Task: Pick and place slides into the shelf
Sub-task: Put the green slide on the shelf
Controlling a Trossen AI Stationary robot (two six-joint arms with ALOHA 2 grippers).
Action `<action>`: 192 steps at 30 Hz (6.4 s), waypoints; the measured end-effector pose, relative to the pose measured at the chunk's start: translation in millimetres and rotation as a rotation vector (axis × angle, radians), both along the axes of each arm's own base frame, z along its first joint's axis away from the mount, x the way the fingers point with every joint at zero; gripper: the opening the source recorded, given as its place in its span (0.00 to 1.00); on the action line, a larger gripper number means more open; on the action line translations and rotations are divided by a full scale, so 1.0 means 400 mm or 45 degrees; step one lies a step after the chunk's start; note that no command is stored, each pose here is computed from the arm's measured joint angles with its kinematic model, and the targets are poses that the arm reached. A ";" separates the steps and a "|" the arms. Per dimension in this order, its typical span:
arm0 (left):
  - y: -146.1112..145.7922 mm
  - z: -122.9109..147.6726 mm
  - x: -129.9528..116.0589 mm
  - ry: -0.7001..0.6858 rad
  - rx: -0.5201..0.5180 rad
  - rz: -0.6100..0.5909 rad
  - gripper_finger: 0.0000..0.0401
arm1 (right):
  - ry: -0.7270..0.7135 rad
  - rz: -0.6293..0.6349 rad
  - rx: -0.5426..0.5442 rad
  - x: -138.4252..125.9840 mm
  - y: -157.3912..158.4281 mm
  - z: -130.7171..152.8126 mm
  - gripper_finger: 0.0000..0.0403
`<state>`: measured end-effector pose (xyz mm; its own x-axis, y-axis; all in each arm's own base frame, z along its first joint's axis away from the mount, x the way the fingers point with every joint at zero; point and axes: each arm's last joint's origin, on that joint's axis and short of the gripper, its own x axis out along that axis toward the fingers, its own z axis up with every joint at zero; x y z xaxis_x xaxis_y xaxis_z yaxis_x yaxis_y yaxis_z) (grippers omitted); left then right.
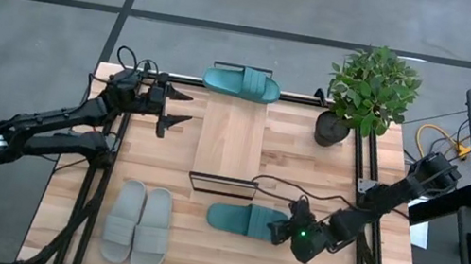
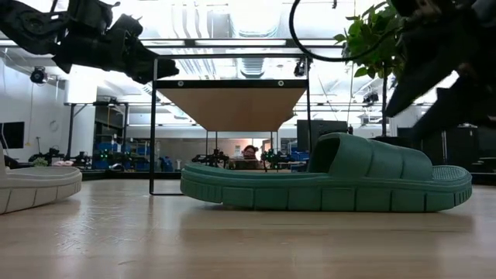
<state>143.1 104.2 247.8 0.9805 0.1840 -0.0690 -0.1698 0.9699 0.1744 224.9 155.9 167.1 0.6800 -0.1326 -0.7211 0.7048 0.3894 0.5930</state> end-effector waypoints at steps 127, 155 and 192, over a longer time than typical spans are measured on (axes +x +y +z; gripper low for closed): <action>-0.001 -0.010 -0.001 0.032 0.061 -0.006 0.65 | -0.296 0.167 -1.135 0.247 -0.151 0.423 0.02; -0.030 0.034 -0.034 -0.065 0.257 -0.004 0.65 | -0.416 0.130 -0.966 0.234 -0.465 0.406 0.02; -0.025 0.027 -0.029 -0.045 0.238 -0.005 0.65 | -0.677 -0.084 -0.790 0.202 -0.591 0.194 0.02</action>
